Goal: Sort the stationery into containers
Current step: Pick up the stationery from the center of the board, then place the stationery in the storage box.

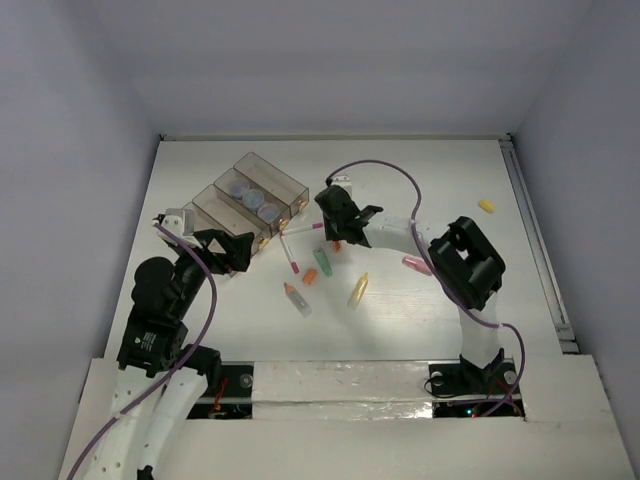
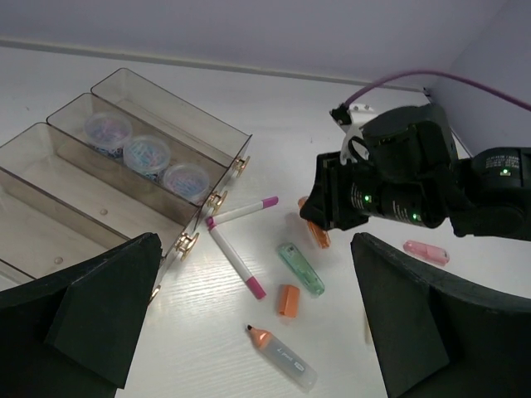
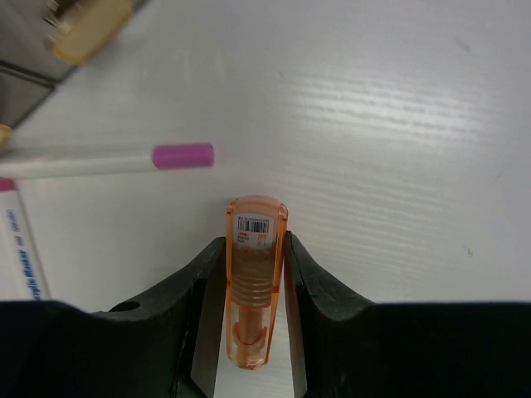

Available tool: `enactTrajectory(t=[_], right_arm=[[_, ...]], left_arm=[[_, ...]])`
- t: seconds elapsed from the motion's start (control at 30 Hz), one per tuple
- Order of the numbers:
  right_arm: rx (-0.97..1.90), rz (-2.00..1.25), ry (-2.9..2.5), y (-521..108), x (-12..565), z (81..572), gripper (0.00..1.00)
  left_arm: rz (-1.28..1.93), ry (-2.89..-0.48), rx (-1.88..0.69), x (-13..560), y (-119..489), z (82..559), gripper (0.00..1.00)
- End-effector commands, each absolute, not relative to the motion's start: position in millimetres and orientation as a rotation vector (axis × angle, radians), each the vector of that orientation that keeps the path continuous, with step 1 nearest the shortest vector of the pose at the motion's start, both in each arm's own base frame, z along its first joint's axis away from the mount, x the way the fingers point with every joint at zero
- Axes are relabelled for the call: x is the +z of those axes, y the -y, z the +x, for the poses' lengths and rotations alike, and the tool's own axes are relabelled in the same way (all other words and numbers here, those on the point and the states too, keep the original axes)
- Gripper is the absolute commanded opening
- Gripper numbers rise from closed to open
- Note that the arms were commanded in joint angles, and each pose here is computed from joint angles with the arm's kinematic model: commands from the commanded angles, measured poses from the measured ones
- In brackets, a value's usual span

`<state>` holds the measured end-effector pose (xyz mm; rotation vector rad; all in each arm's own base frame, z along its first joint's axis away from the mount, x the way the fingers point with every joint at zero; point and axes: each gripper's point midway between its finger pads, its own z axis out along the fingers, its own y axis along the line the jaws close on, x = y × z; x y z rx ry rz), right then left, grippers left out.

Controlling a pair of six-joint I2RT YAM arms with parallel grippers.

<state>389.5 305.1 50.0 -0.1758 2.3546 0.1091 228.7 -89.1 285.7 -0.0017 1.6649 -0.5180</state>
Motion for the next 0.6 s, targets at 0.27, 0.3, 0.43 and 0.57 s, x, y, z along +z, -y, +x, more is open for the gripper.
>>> enactTrajectory(t=[0.27, 0.3, 0.43, 0.57], right_arm=[[0.465, -0.447, -1.934, -414.7, 188.7, 458.5, 0.16], [0.497, -0.483, -1.903, -428.7, 193.2, 465.0, 0.16], [0.543, -0.637, -1.830, -461.8, 191.4, 478.2, 0.16], [0.561, -0.705, -1.819, -476.9, 184.7, 490.8, 0.17]], left_arm=[[-0.002, -1.625, -0.512, 295.0, 88.5, 230.8, 0.99], [-0.006, -1.626, -0.511, 294.3, 88.1, 231.1, 0.99], [-0.012, -1.621, -0.506, 294.9, 86.5, 230.4, 0.99], [-0.020, -1.614, -0.498, 296.3, 83.9, 230.2, 0.99]])
